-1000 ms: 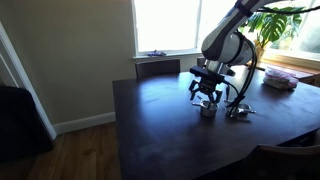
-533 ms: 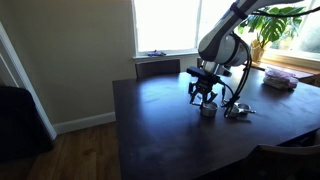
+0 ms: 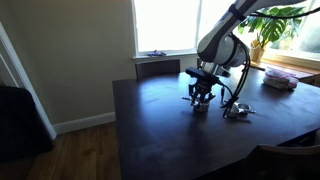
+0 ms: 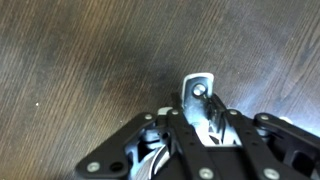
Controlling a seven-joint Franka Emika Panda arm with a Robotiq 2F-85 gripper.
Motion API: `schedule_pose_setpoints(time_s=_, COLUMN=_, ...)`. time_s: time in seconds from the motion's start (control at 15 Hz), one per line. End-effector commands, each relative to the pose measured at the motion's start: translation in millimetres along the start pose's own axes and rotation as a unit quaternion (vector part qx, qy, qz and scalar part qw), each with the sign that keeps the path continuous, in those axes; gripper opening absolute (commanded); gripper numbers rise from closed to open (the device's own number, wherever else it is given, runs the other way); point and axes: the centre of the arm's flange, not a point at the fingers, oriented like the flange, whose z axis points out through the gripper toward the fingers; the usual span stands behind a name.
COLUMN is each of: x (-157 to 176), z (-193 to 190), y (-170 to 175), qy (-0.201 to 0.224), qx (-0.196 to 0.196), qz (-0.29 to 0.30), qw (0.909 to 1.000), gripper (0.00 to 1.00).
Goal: Separate the measuring cups from each other
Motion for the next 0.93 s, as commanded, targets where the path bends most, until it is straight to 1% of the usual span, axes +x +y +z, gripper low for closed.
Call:
schedule_pose_setpoints(time_s=0.0, x=-12, z=-8, y=14, qy=0.007, qx=0.004, qz=-0.009, qw=0.9999, gripper=0.13)
schedule_pose_setpoints(time_s=0.33, x=-27, z=-26, y=41, qy=0.028, qx=0.007, qz=-0.058, qw=0.9979, gripper=0.13)
schedule_pose_setpoints(time_s=0.73, x=-47, z=-57, y=64, qy=0.054, qx=0.035, qz=-0.104, qw=0.9925, gripper=0.13)
schedule_pose_setpoints(time_s=0.87, x=-51, z=-67, y=69, qy=0.062, qx=0.043, qz=-0.109, qw=0.9912, gripper=0.13)
